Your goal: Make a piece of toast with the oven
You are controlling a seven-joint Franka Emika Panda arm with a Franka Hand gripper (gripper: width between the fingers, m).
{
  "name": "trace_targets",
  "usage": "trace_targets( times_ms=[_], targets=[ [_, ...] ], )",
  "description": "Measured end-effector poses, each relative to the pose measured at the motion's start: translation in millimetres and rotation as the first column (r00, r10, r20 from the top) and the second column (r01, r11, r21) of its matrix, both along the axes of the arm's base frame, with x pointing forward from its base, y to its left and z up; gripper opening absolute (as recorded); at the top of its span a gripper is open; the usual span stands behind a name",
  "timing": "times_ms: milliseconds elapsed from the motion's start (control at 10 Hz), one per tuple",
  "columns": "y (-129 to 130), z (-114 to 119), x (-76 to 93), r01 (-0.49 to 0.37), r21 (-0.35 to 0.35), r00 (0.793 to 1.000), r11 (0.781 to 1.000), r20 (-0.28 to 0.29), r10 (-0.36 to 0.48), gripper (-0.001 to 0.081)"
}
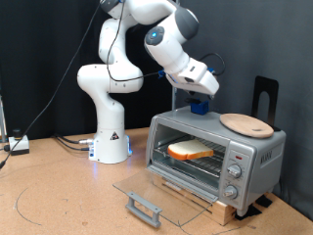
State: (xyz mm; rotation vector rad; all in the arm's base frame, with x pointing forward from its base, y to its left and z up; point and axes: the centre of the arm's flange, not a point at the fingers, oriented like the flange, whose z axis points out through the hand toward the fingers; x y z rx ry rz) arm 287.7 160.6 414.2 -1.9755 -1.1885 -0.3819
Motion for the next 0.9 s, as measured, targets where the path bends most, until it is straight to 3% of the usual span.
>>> trace_targets(
  times_ms=[100,400,600,900],
  targets=[
    [-9,12,0.4,-0.013,0.044,1.0,0.999,0.003,0.013,0.0807],
    [-24,29,0.2,-0.052,0.04,0.999,0.998,0.012,0.052,0.0807],
    [-39,27,8.1,-0.005,0.046,1.0,0.999,0.021,0.004,0.0807],
    [-81,21,28.2,0.112,0.027,0.993,0.993,0.039,-0.113,0.0807]
  ],
)
